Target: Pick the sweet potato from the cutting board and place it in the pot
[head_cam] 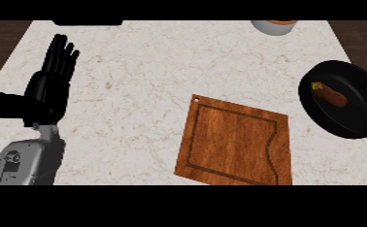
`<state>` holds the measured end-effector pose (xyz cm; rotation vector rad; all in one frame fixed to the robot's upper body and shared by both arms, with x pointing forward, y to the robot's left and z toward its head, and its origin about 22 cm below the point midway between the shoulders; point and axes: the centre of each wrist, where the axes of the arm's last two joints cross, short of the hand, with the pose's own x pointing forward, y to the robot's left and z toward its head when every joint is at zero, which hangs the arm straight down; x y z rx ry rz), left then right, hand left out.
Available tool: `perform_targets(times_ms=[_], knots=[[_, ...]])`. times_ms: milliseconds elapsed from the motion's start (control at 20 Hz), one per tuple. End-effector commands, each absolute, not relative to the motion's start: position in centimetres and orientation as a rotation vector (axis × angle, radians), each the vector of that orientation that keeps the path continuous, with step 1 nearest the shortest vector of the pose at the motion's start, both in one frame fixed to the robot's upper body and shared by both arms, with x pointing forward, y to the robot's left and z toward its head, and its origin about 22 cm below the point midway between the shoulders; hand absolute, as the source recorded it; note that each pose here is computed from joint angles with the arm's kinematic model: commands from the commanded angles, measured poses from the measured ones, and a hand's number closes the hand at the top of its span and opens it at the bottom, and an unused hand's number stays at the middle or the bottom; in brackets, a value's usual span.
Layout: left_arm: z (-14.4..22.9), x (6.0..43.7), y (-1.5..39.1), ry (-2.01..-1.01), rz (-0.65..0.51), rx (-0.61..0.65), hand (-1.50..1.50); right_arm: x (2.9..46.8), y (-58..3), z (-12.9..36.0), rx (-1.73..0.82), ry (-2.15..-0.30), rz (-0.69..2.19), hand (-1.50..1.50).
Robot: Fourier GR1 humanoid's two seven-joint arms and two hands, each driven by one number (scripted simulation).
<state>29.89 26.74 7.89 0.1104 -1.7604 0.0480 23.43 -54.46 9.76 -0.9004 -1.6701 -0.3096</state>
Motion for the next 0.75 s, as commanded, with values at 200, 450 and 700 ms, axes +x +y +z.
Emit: perform_targets(times_ms=[200, 450, 700], knots=[[7.0, 30.4, 27.5, -1.773, 0.047, 0.115, 0.0, 16.4, -60.7, 9.9, -0.921, -1.686, -0.373, -1.5], [8.8, 29.5, 26.5, -1.772, 0.062, 0.099, 0.0, 14.4, -63.0, 11.8, -0.94, -1.683, -0.378, -1.5], [8.4, 29.2, 26.5, -1.762, 0.049, 0.094, 0.0, 11.5, -64.2, 11.1, -0.965, -1.657, -0.384, -1.5]])
